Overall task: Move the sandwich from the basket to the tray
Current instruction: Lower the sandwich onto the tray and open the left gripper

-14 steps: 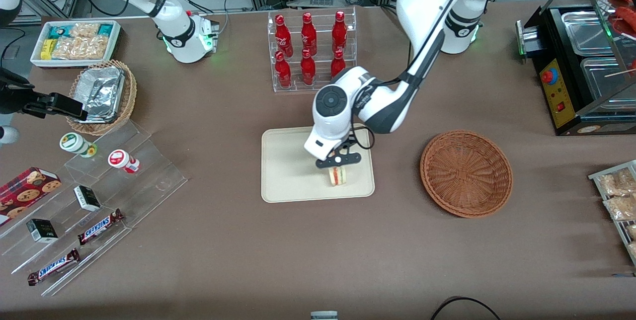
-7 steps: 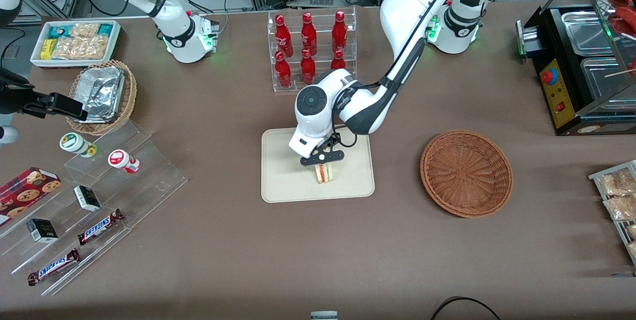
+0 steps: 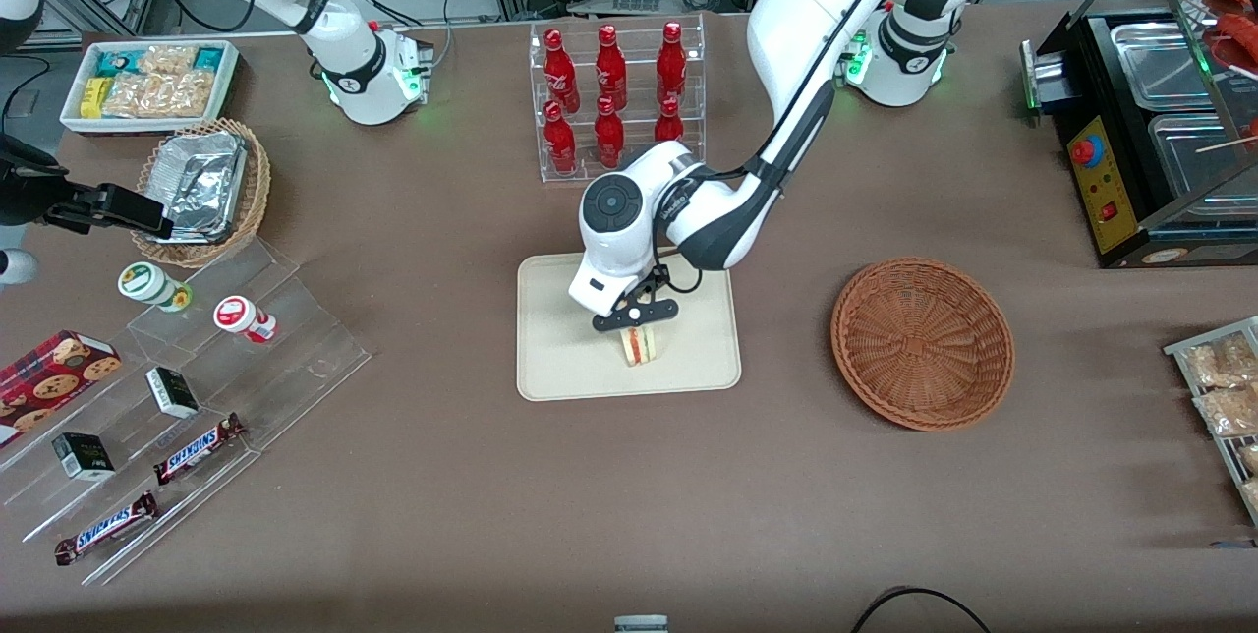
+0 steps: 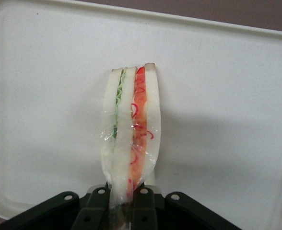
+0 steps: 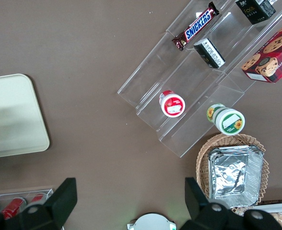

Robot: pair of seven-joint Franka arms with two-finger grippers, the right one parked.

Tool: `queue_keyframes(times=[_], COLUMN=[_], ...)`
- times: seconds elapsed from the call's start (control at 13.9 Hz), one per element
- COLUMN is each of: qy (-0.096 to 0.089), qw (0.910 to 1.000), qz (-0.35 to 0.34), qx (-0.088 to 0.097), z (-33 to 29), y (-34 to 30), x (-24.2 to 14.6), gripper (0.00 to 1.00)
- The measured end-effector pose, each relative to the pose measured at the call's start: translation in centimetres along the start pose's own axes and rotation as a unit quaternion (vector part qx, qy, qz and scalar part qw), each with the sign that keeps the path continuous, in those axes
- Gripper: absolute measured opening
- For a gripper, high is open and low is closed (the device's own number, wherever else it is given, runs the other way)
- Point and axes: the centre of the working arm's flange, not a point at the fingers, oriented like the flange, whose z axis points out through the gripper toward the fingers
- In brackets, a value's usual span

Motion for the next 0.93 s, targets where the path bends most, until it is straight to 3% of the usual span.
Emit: queue_keyframes(times=[0.22, 0.5, 0.79, 0.86, 0.93], qy=[-0.001, 0.01, 0.023, 0.025, 0.026], qw=[1.0, 0.9999, 0.9997, 0.9996, 0.9995], qz=[-0.002, 0.003, -0.001, -0.002, -0.003], qx=[0.002, 0.004, -0.012, -0.014, -0.014], z=[0.5, 0.1, -2.1, -2.9, -3.7], y=[0.1, 0.2, 0.5, 0.5, 0.4], x=[-0.2, 0.0, 0.9, 1.0, 1.1], gripper=[0.15, 0.5, 0.93, 1.0, 1.0])
